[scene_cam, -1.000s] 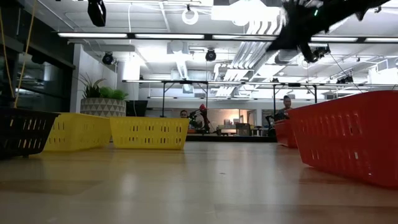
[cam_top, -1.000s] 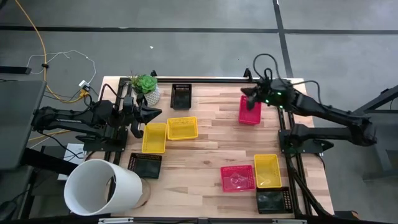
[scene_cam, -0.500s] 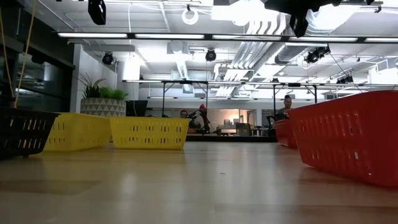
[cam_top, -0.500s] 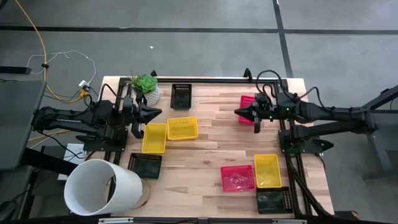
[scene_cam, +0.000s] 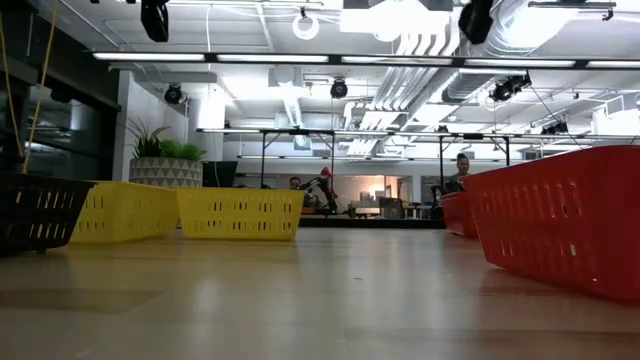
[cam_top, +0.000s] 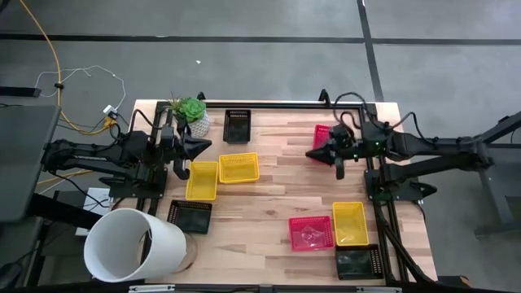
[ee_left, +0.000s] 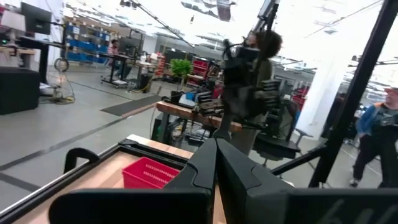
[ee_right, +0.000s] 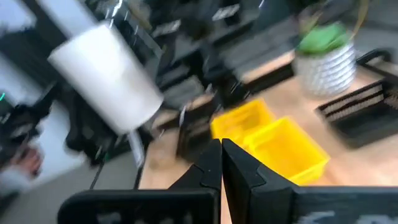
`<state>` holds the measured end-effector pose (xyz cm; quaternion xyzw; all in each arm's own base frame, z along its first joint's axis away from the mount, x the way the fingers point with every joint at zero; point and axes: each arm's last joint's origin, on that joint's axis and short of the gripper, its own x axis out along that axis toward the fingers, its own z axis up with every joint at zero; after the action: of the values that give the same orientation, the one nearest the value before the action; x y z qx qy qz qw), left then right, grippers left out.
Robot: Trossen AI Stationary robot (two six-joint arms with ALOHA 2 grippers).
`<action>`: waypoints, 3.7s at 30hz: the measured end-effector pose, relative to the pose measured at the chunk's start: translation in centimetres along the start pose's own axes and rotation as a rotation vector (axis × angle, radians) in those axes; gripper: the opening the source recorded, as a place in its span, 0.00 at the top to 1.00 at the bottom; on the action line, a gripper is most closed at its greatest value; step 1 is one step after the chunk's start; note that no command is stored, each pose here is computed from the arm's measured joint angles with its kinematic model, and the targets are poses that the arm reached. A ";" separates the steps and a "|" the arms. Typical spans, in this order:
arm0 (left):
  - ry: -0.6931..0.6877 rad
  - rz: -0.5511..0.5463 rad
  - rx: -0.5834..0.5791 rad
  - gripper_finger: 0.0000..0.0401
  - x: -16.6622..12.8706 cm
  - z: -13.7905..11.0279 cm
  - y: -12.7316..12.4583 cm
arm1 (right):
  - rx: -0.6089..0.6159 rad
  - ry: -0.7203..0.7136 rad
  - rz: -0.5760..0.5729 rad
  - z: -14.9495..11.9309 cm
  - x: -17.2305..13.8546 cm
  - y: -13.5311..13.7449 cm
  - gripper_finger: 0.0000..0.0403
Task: Stack baskets by color
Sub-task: Stack the red bin on top of the red bin
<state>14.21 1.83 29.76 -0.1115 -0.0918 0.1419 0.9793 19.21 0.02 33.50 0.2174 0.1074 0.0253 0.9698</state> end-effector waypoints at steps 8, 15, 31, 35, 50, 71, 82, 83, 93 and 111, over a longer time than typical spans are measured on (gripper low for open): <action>0.000 0.001 -0.042 1.00 0.0 0.0 0.0 | -0.124 0.494 -0.041 0.1 2.9 3.1 0.88; 0.000 0.001 -0.043 1.00 0.0 0.0 0.0 | -0.198 0.908 -0.021 -4.9 5.4 4.6 0.57; 0.000 0.000 -0.043 1.00 0.0 0.0 0.0 | -0.291 1.216 -0.136 -16.1 9.7 4.0 0.41; 0.000 0.000 -0.043 1.00 0.0 0.0 0.0 | -0.293 1.250 -0.140 -17.3 9.9 3.7 0.41; 0.002 0.002 -0.042 1.00 0.0 0.0 0.0 | -0.296 1.278 -0.163 -18.4 10.6 3.3 0.96; 0.000 0.018 -0.015 1.00 0.0 0.0 0.1 | 0.325 0.235 -0.871 -2.5 -2.3 -2.3 1.00; -0.004 0.036 -0.015 1.00 0.0 0.0 0.1 | 0.754 0.120 -1.252 -3.6 -5.1 -4.2 1.00; -0.004 0.036 -0.015 1.00 0.0 0.0 0.1 | 0.765 0.127 -1.255 -3.6 -5.1 -4.4 1.00; -0.002 0.039 -0.014 1.00 0.0 0.0 0.1 | 0.893 0.144 -1.139 -7.8 -3.5 -8.1 1.00; -0.006 0.058 -0.014 1.00 0.0 0.0 0.2 | 0.938 0.189 -1.167 -8.8 -4.0 -9.9 1.00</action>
<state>14.17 2.00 29.68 -0.1205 -0.0923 0.1698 0.9737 13.39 -5.69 22.30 0.5122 0.2874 -0.5224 0.6182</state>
